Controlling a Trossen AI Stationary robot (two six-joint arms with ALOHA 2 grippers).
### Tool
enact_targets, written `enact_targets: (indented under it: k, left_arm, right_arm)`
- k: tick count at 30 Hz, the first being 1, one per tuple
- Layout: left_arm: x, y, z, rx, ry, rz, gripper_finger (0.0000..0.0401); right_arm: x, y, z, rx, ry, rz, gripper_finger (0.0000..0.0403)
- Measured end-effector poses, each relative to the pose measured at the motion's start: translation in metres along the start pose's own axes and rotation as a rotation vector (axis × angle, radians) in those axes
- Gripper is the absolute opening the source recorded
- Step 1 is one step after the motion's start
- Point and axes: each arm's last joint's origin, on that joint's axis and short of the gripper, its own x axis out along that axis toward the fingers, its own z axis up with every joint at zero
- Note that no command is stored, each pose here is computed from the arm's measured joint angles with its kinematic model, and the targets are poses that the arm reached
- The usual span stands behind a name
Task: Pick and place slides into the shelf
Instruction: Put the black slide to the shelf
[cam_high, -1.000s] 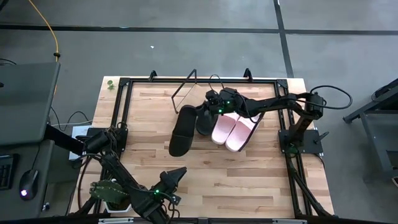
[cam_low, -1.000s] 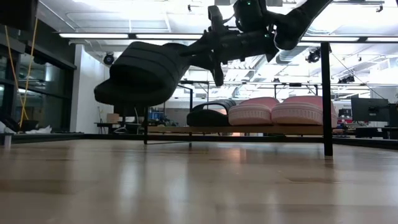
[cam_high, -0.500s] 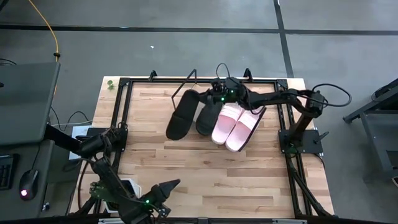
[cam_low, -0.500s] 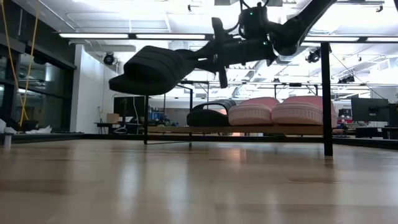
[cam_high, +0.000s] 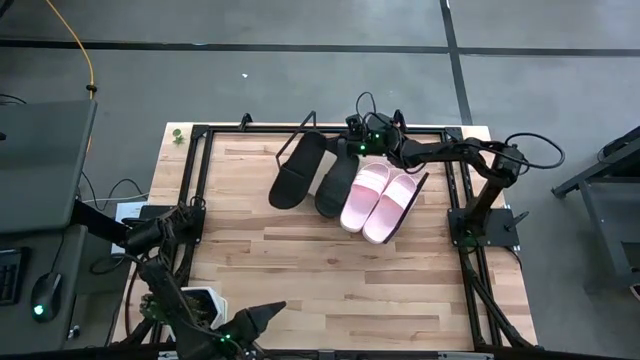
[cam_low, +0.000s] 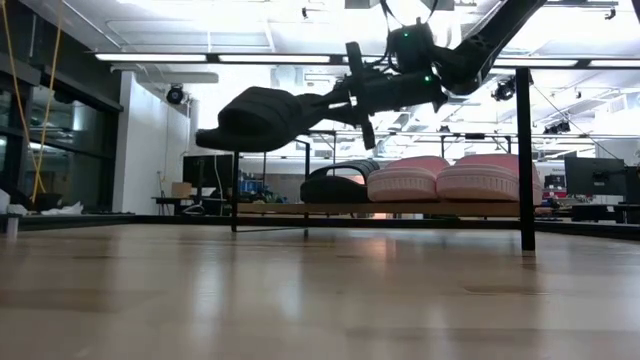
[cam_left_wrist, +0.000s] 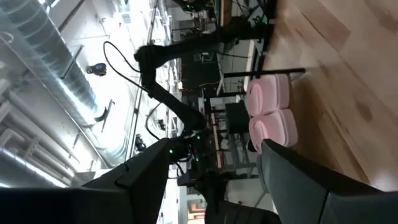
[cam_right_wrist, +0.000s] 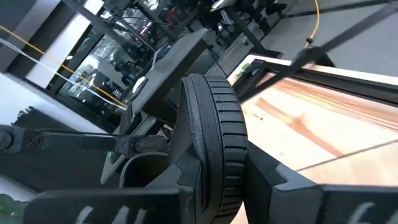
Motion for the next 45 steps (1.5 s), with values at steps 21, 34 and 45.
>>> enact_targets:
  k: [21,34,45]
  left_arm:
    - [0.013,0.002,-0.017,-0.012,0.037,-0.024,0.0194]
    - [0.099,0.018,-0.063,-0.068,0.297,-0.044,0.0166]
    - [0.120,0.077,-0.113,-0.261,0.399,-0.007,0.0166]
  right_arm:
    - [-0.011,-0.029,0.010,0.062,0.040,-0.131,0.0055]
    - [-0.011,-0.043,0.013,0.079,0.047,-0.105,0.0055]
    - [0.000,-0.075,-0.001,0.133,0.077,-0.108,0.0055]
